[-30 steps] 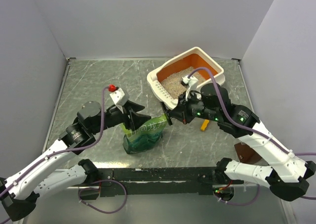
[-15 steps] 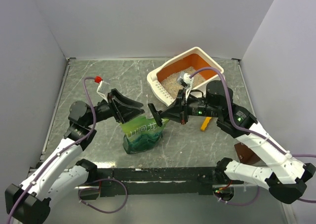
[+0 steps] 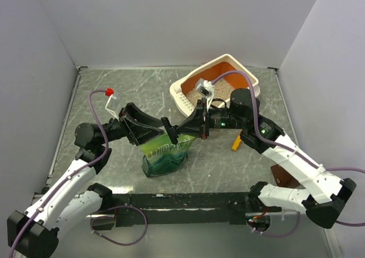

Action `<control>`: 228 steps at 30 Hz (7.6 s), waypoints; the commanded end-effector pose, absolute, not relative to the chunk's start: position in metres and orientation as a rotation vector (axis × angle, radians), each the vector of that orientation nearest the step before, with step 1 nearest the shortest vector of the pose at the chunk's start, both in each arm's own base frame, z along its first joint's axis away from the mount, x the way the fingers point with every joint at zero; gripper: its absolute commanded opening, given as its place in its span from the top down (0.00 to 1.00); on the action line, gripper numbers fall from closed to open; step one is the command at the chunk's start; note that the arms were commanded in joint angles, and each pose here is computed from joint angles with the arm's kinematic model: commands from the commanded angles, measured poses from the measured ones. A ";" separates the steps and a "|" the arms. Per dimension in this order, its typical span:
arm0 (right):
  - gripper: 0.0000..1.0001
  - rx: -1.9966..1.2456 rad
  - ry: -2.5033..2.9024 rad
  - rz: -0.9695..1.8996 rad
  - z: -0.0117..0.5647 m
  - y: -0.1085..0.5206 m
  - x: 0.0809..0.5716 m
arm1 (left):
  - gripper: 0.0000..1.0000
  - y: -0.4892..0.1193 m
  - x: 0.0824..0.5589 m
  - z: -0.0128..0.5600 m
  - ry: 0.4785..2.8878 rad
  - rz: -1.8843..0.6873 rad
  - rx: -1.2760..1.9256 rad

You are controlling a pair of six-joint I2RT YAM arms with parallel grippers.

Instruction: Fill the litter box with clean litter

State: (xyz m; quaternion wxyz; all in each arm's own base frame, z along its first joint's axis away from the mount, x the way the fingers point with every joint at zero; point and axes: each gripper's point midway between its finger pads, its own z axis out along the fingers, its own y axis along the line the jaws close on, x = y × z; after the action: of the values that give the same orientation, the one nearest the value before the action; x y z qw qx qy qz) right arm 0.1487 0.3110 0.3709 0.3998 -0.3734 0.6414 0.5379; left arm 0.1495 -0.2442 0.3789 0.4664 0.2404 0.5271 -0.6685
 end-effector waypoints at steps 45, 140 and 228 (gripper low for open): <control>0.32 -1.089 1.433 1.419 0.374 0.295 0.148 | 0.99 -0.242 0.144 0.390 1.196 -1.602 0.668; 1.00 -1.467 1.365 0.958 0.277 0.278 0.196 | 0.99 -0.241 0.178 0.176 1.875 -0.547 1.036; 0.00 -1.976 1.507 0.804 0.164 0.318 0.168 | 0.99 -0.233 0.181 0.193 1.831 -0.547 0.936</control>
State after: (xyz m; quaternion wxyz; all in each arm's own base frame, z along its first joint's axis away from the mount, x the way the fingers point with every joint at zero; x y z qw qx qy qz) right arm 0.1826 0.3061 0.1581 0.2403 -0.7178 0.5844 0.2924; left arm 0.1702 -0.2147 0.1624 0.4340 0.3942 0.7858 -0.1970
